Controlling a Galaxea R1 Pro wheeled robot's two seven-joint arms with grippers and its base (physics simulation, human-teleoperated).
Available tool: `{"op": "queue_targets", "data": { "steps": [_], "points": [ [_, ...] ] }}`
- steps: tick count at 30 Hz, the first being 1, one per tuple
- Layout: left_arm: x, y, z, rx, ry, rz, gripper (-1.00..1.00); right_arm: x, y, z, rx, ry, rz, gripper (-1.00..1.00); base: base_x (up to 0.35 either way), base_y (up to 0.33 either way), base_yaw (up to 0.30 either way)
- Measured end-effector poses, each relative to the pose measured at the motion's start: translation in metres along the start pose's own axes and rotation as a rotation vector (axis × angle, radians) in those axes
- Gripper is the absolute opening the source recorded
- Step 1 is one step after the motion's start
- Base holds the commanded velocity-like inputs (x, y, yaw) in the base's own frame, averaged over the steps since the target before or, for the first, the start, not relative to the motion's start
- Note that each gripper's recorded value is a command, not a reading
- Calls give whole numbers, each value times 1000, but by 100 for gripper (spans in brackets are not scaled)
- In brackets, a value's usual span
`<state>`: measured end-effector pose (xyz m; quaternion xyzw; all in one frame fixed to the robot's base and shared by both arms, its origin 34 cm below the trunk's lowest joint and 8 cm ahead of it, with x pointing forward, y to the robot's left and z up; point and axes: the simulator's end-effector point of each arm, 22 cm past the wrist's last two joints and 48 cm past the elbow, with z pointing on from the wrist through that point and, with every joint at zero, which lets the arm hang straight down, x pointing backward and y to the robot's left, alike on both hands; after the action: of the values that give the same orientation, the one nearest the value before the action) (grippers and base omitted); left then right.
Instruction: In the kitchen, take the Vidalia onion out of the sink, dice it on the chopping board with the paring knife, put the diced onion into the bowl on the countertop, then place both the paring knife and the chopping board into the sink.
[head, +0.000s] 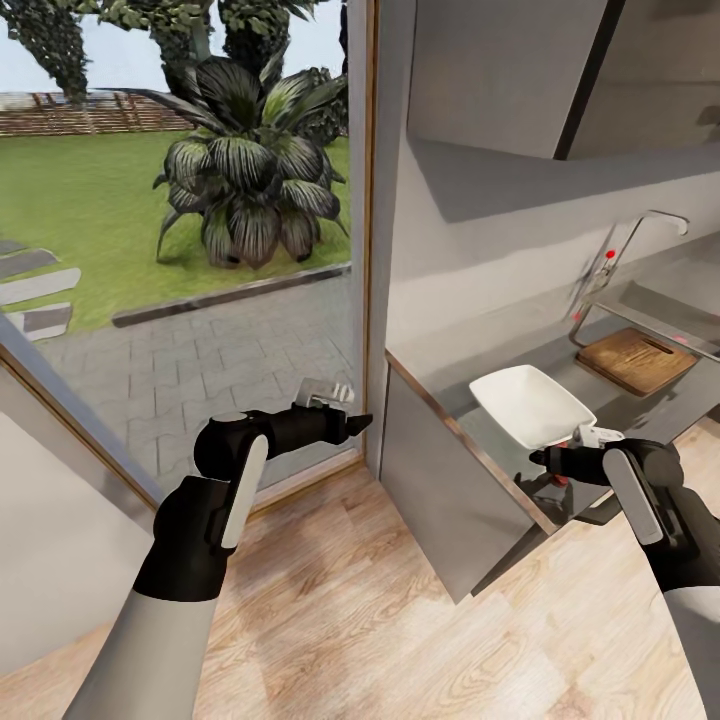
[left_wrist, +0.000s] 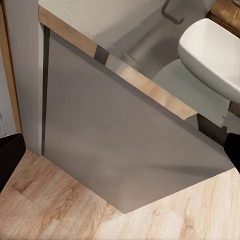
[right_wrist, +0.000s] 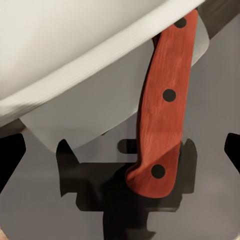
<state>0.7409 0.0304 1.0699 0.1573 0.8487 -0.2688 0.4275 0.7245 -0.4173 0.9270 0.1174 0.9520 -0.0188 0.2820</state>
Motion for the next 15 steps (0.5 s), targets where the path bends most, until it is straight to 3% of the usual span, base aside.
{"op": "queue_targets", "data": {
  "steps": [15],
  "points": [
    [0, 0, 0, 0, 0, 0, 100, 0, -1, 0, 2, -1, 2, 100, 0, 0, 0]
  ]
}}
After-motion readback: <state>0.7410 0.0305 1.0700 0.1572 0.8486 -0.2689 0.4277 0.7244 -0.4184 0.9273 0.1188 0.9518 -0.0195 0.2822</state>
